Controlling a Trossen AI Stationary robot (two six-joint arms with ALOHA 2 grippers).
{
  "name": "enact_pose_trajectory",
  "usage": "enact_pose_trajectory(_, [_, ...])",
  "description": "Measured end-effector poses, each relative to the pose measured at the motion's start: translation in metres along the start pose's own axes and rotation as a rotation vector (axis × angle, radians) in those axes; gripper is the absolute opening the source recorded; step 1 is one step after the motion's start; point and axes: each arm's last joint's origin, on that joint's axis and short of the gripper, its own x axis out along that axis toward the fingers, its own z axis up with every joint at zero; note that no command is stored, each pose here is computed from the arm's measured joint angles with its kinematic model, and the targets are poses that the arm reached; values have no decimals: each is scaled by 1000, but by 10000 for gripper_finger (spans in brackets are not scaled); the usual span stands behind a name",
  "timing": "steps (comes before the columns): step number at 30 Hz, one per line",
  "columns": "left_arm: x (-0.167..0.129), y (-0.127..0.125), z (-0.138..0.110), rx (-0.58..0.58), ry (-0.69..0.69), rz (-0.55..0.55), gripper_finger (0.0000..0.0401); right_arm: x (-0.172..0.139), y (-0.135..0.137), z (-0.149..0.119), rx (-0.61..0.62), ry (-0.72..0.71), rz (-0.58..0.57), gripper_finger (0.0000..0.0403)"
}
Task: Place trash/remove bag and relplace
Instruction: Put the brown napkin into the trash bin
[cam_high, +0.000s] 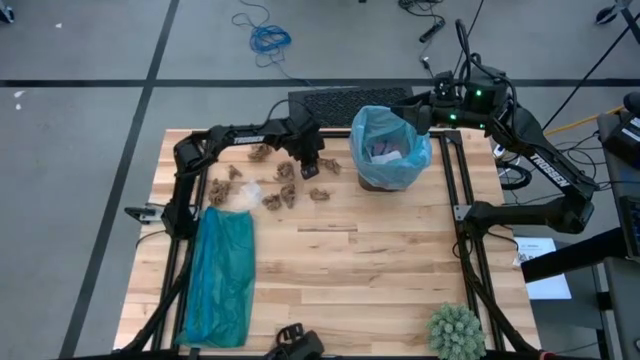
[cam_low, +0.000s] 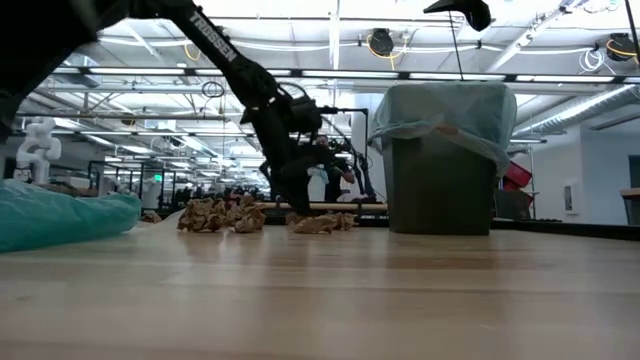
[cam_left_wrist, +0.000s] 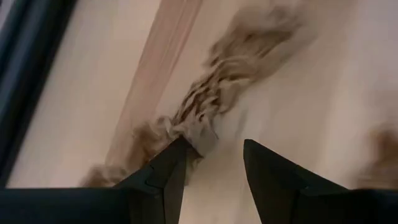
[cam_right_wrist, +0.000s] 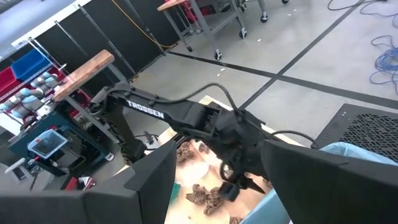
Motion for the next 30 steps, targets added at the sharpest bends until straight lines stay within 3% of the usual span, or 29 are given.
enact_pose_trajectory(4, [13,3,-5,-12,47,58,140,0,0,0,16,-8,-15,228])
enact_pose_trajectory(8, [7,2,-4,-40,42,49,50,0,0,0,16,-11,-17,228])
enact_pose_trajectory(10, [-4,0,-3,-74,34,14,15,0,0,0,15,-11,-17,228])
enact_pose_trajectory(15, [-57,-7,10,-98,-101,-22,3,0,0,1,13,-13,-16,228])
enact_pose_trajectory(18, [-103,-16,19,-93,-234,-41,2,0,0,2,6,-23,-11,228])
enact_pose_trajectory(24, [-196,-38,39,-76,-662,-133,1,0,1,4,-28,-45,0,228])
enact_pose_trajectory(28, [-232,-46,55,-82,-952,-197,1,0,2,4,-43,-52,2,228])
enact_pose_trajectory(30, [-239,-51,62,-82,-1026,-241,1,0,2,5,-57,-58,5,228])
